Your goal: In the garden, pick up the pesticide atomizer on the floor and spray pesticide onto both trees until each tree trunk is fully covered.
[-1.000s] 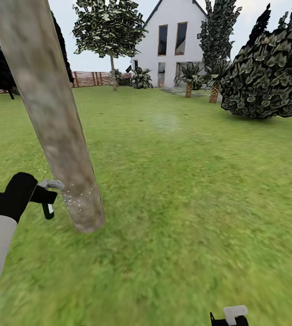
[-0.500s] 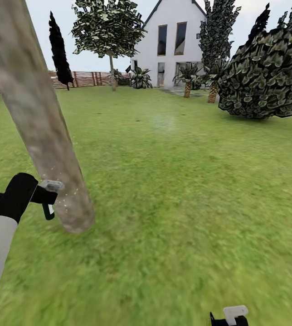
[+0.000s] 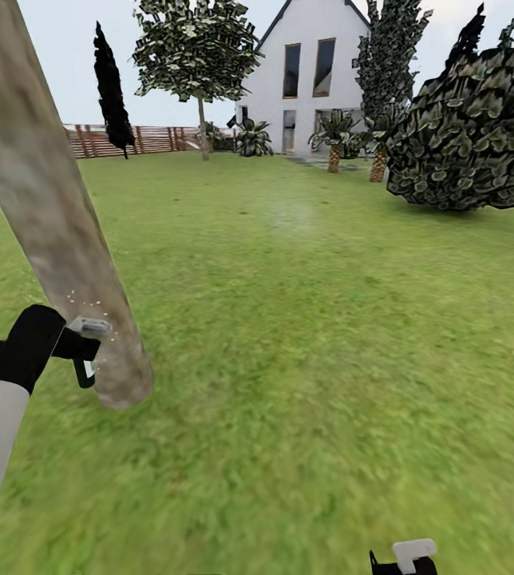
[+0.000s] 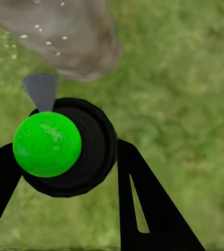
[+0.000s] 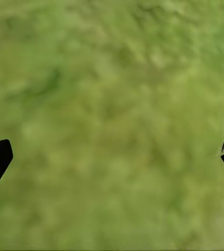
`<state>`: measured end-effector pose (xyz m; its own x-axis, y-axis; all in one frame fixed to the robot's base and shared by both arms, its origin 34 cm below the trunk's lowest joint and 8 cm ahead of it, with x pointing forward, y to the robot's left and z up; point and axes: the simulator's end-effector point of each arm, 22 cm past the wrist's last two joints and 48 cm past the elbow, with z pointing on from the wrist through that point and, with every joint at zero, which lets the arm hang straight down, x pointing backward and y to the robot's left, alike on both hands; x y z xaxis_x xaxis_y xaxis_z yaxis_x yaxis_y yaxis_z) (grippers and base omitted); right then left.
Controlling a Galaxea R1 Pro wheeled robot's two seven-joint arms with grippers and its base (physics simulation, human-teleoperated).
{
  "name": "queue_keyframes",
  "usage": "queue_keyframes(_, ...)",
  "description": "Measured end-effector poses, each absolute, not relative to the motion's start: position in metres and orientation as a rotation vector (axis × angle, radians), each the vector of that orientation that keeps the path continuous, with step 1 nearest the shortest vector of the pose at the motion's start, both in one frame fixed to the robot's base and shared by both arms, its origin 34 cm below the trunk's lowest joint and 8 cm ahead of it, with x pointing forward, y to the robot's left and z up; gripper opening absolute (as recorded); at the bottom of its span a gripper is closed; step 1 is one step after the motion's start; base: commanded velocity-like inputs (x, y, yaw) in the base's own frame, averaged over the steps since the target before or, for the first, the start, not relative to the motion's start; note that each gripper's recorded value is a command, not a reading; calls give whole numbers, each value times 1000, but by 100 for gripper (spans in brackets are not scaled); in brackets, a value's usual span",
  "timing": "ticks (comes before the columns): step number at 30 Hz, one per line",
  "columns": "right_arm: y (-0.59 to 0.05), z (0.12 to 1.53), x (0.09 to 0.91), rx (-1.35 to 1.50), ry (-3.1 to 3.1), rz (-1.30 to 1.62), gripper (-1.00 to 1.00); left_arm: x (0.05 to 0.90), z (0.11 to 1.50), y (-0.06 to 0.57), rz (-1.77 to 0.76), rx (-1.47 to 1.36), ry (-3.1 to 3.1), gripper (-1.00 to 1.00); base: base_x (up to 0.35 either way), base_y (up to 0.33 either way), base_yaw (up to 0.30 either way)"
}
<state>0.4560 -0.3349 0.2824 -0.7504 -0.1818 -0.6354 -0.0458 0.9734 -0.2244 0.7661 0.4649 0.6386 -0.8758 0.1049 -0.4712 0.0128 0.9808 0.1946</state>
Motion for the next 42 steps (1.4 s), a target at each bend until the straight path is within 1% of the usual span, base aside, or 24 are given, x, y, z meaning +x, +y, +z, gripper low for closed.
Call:
queue_keyframes(5, -334, 282, 456, -160, 2413, -251, 100, 765, 638, 468, 255, 77, 2629, -100, 16, -270, 276)
queue_keyframes(9, -333, 282, 456, -160, 2413, -250, 100, 764, 637, 468, 255, 75, 2632, -100, 194, -217, 270)
queue_keyframes(19, -335, 282, 456, -160, 2413, -252, 100, 762, 633, 466, 251, 77, 2644, -100, 234, -188, 12)
queue_keyframes(22, -334, 282, 456, -160, 2413, -251, 100, 762, 632, 466, 253, 78, 2646, -100, 46, -260, 24)
queue_keyframes(28, -333, 282, 456, -160, 2413, -249, 100, 762, 632, 467, 252, 76, 2647, -100, 25, -272, 235)
queue_keyframes(36, -333, 282, 456, -160, 2413, -249, 100, 761, 630, 467, 253, 77, 2649, -100, 207, -218, 269)
queue_keyframes(42, -335, 282, 456, -159, 2412, -252, 100, 760, 629, 467, 254, 77, 2651, -100, 236, -197, 31)
